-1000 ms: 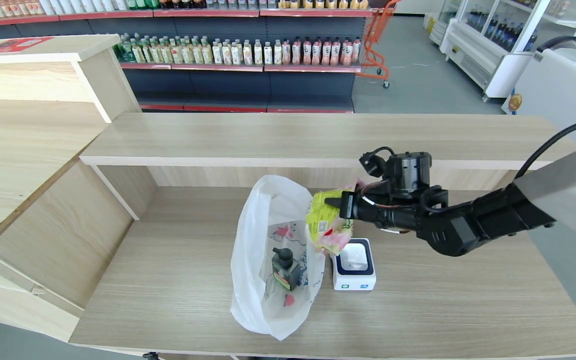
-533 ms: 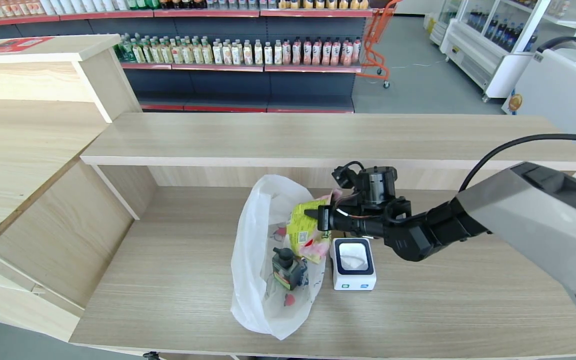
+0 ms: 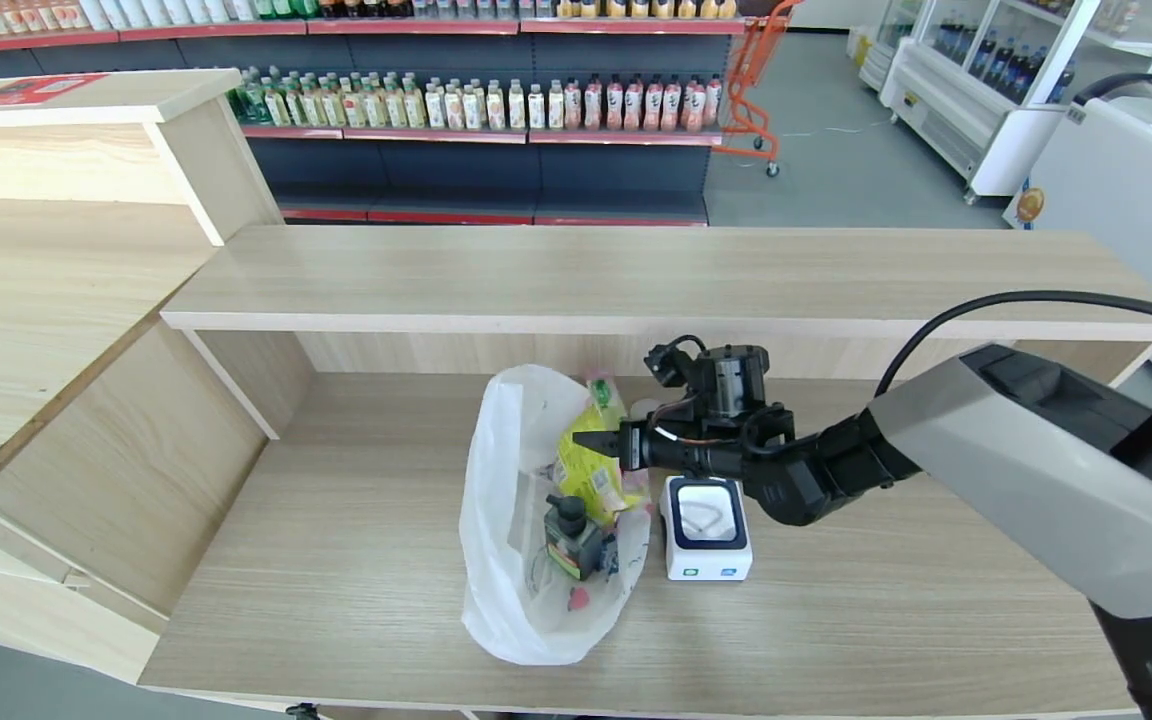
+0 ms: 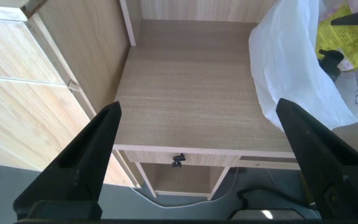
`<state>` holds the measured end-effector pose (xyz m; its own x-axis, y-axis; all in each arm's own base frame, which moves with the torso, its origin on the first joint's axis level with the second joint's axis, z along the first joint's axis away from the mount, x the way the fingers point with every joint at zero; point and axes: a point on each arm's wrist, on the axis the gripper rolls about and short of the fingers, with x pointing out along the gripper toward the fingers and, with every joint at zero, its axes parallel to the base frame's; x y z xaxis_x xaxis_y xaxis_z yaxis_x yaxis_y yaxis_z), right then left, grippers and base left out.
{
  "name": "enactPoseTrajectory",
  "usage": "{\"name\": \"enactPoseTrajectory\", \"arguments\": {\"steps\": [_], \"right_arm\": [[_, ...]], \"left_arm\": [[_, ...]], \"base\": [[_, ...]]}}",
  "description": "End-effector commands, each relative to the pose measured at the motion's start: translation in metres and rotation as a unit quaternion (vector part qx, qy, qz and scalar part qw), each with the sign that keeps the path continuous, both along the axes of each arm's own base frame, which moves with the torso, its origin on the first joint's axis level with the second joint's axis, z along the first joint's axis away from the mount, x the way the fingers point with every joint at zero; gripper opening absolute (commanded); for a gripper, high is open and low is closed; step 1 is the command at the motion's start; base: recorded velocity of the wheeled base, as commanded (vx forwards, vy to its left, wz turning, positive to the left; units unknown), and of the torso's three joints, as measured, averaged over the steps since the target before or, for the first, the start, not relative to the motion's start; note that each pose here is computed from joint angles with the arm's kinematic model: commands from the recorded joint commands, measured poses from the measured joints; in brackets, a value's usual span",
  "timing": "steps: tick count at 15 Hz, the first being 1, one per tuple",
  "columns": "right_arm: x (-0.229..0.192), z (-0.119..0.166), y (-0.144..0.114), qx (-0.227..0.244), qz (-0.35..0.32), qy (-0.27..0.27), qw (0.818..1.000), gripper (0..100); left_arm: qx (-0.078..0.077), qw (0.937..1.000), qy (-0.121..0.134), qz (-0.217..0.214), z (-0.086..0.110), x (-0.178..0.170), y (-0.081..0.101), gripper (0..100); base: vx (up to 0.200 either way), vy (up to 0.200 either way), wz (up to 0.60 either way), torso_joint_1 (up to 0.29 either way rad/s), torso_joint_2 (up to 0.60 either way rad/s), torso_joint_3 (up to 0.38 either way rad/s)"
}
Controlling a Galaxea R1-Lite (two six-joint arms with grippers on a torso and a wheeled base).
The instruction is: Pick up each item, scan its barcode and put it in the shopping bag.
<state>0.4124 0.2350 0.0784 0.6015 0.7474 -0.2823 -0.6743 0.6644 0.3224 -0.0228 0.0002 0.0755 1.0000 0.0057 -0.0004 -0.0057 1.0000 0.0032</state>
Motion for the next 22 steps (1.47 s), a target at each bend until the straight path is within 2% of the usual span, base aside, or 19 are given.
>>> {"name": "enactPoseTrajectory", "arguments": {"steps": [1,5,6,9,12,14,17,20,21,22], "right_arm": [[0.003,0.008,-0.001,0.009,-0.003,-0.008,1.000,100],[-0.009,0.044,-0.009,0.047,-0.007,-0.005,0.999,100],[-0.017,0.057,-0.020,0.053,-0.014,-0.003,0.998,100],[-0.067,0.092,-0.080,0.050,-0.054,0.001,0.997,100],[-0.133,0.126,-0.135,0.053,-0.096,-0.024,0.994,100],[-0.186,0.124,-0.164,0.018,-0.112,-0.033,0.993,100],[-0.252,0.105,-0.185,-0.033,-0.133,-0.039,0.990,100],[-0.312,0.096,-0.207,-0.107,-0.238,-0.095,0.961,100],[-0.329,0.091,-0.213,-0.117,-0.259,-0.114,0.952,100],[-0.358,0.074,-0.225,-0.122,-0.308,-0.133,0.934,100]], "left_arm": [[0.000,1.0000,0.001,0.000,0.000,0.000,0.000,100],[0.000,1.0000,0.001,0.000,0.000,0.000,0.000,100],[0.000,1.0000,0.001,0.000,0.000,0.000,0.000,100],[0.000,1.0000,0.001,0.000,0.000,0.000,0.000,100],[0.000,1.0000,0.001,0.000,0.000,0.000,0.000,100],[0.000,1.0000,0.001,0.000,0.000,0.000,0.000,100],[0.000,1.0000,0.001,0.000,0.000,0.000,0.000,100],[0.000,1.0000,0.001,0.000,0.000,0.000,0.000,100],[0.000,1.0000,0.001,0.000,0.000,0.000,0.000,100],[0.000,1.0000,0.001,0.000,0.000,0.000,0.000,100]], "base": [[0.000,0.000,0.00,0.000,0.00,0.000],[0.000,0.000,0.00,0.000,0.00,0.000],[0.000,0.000,0.00,0.000,0.00,0.000],[0.000,0.000,0.00,0.000,0.00,0.000],[0.000,0.000,0.00,0.000,0.00,0.000],[0.000,0.000,0.00,0.000,0.00,0.000],[0.000,0.000,0.00,0.000,0.00,0.000],[0.000,0.000,0.00,0.000,0.00,0.000],[0.000,0.000,0.00,0.000,0.00,0.000],[0.000,0.000,0.00,0.000,0.00,0.000]]}}
